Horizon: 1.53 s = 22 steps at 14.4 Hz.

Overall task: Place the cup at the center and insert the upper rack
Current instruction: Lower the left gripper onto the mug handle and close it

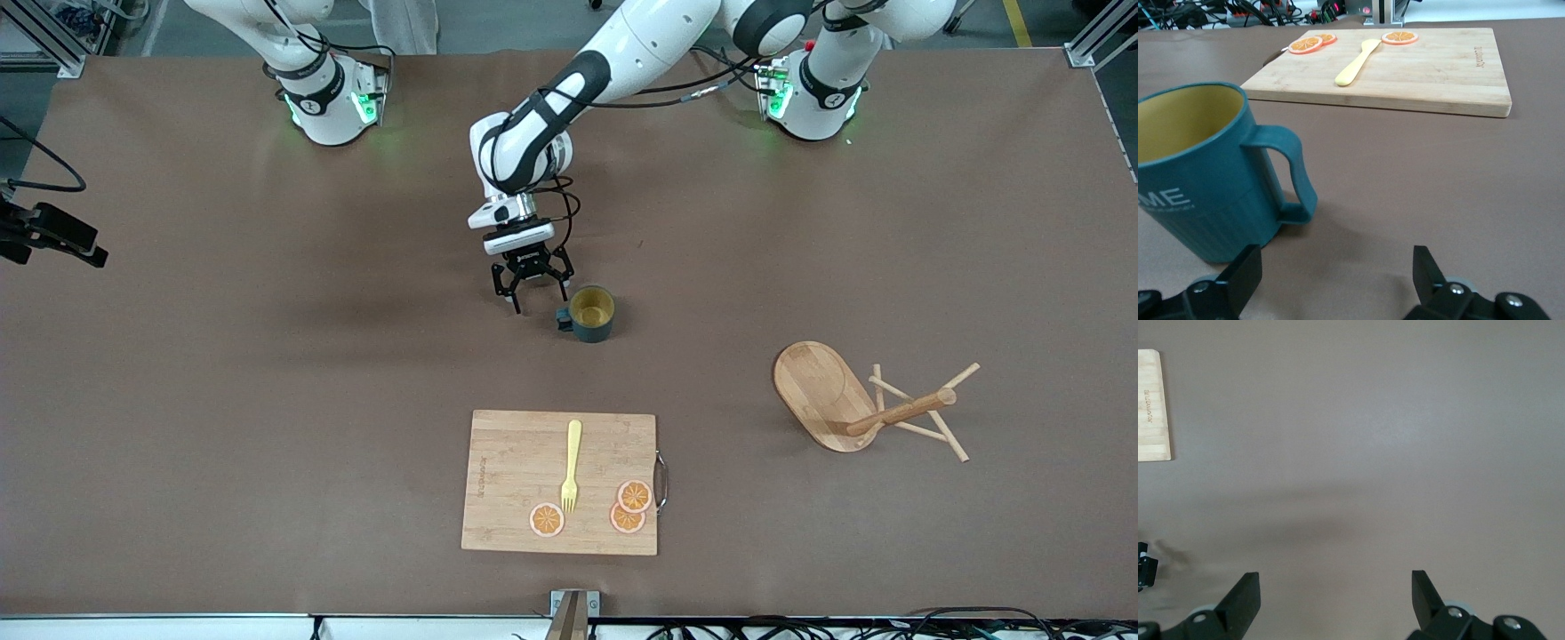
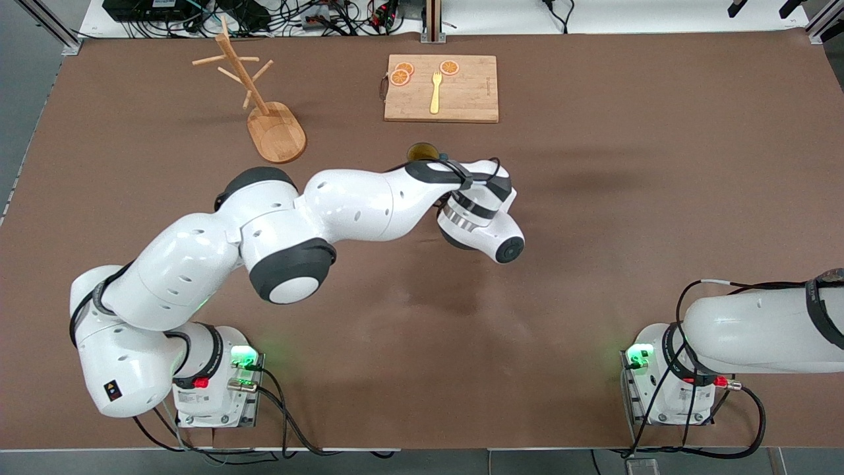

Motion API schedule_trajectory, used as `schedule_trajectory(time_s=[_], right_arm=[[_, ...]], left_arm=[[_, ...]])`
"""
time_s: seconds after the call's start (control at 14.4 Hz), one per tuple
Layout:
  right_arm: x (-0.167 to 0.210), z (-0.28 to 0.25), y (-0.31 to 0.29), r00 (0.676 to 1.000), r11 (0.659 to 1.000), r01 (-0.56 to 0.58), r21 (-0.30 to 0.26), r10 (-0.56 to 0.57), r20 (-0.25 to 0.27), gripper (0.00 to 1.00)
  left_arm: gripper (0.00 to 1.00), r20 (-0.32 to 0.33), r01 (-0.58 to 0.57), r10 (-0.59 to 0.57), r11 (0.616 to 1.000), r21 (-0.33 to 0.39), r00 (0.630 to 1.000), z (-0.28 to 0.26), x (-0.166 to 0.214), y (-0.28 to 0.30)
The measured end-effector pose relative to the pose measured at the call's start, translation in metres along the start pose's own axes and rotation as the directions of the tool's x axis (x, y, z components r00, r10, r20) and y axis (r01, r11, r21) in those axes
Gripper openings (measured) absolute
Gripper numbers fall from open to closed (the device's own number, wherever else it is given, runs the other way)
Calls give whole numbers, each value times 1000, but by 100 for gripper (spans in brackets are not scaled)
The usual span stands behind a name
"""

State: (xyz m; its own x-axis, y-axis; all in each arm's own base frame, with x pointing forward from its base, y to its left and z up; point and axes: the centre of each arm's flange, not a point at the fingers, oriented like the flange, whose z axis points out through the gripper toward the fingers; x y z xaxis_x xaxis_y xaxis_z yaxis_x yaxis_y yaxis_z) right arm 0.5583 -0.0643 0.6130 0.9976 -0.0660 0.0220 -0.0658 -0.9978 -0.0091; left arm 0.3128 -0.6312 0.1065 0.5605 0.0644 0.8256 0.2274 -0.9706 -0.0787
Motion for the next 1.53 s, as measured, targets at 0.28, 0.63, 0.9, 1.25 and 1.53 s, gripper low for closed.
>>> schedule_trajectory(time_s=[0.28,0.63,0.9,1.25,1.53], right_arm=[[-2,2,0,1000,1000,0,0,0,19,100],[-2,0,1,1000,1000,-2,-3,2,14,100],[-2,-1,1,1000,1000,0,-3,0,3,100],[0,-3,0,1000,1000,1,-4,-1,-13,100],[0,-2,-2,1000,1000,5,-4,-5,-10,100]], left_arm=[[100,-72,-15,15,1000,7,997,4,-5,-3],[100,-166,-4,-1,1000,-31,986,12,-5,-3],[100,-200,-1,-8,999,-46,980,21,-19,-6],[97,-222,-10,-5,998,-63,975,21,-15,-4],[96,-237,-19,2,997,-71,971,22,-14,-3]])
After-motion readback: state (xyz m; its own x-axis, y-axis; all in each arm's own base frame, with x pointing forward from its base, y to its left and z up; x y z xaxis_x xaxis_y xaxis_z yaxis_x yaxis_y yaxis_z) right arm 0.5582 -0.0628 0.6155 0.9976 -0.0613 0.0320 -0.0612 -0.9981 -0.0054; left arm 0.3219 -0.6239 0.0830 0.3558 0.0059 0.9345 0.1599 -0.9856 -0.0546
